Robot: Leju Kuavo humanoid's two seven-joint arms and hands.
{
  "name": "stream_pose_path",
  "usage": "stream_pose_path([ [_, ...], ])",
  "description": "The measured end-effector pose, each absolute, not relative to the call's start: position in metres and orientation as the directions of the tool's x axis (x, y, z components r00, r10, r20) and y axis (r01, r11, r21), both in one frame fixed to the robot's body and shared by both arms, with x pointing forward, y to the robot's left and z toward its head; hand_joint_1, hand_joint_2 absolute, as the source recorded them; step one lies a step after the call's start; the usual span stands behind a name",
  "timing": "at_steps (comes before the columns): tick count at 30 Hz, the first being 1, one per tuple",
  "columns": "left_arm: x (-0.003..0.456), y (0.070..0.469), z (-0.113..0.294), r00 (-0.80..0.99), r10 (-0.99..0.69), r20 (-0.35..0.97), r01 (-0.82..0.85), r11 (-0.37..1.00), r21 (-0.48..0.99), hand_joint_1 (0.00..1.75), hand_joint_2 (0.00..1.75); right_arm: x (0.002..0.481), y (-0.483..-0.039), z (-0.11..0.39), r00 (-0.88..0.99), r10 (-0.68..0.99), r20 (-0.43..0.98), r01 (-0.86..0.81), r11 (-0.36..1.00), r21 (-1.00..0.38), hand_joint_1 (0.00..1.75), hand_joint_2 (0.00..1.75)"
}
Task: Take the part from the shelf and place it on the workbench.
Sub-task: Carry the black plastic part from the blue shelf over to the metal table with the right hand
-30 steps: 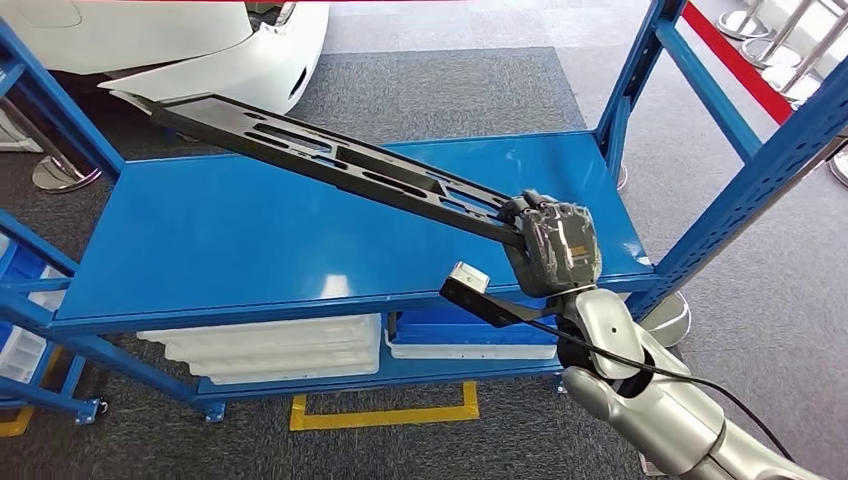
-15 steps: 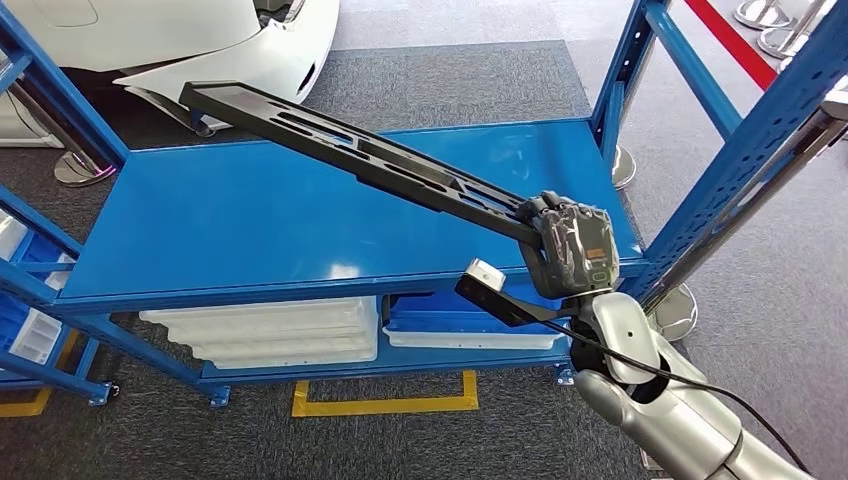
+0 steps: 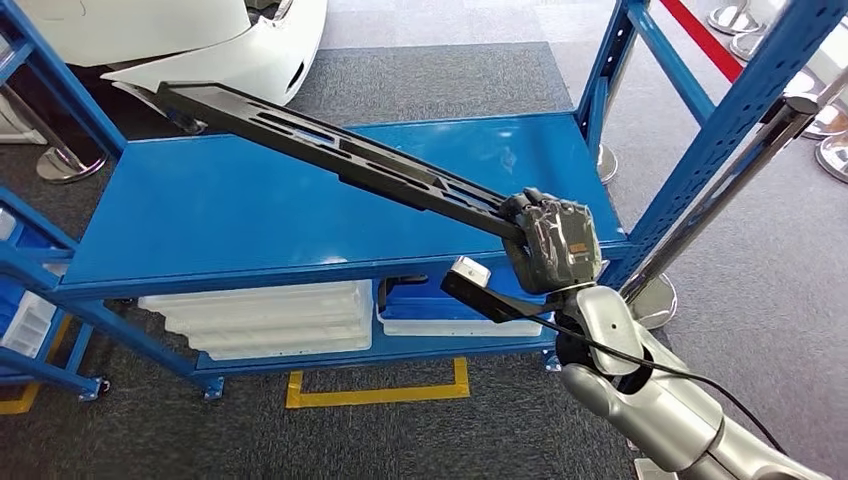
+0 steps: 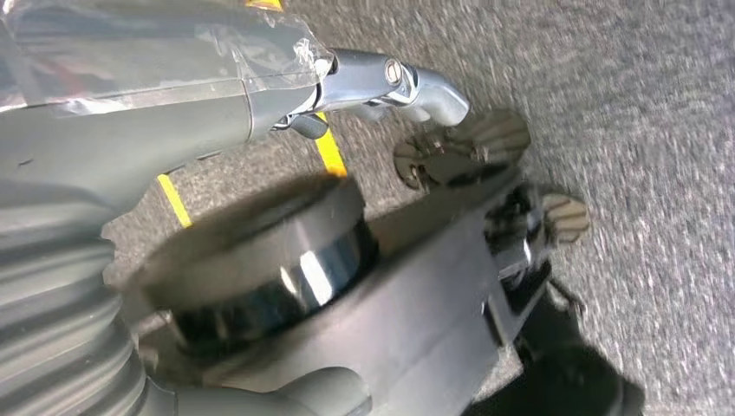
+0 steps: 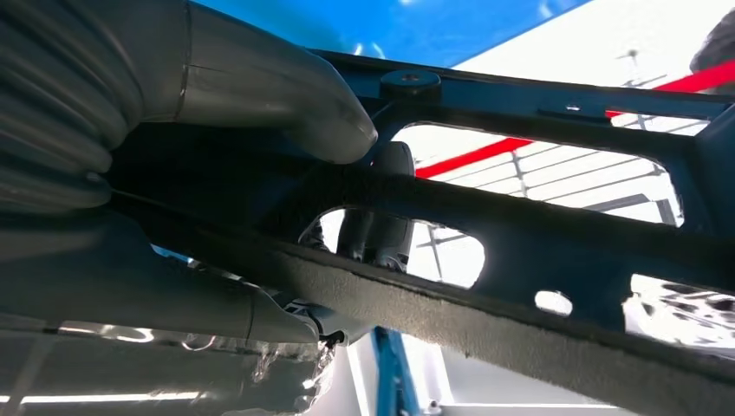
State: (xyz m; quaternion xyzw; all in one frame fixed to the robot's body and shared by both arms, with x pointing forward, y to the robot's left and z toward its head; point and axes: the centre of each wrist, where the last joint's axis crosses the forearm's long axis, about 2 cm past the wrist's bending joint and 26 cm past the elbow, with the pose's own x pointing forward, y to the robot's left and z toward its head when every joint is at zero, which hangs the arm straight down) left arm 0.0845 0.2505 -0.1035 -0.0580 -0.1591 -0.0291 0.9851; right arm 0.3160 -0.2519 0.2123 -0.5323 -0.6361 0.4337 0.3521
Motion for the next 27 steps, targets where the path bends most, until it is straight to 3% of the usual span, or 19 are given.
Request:
stream_pose_path([
  [27,0.0846,0.2505,-0.1035,0.946,-0.065,0.316,0.101,0.99,-0.1,0.0,1.75,0.3151,-0.2548,0.2099,-0.155,0.987,0.041,0.357,0.094,-0.929,1.75,1.75],
])
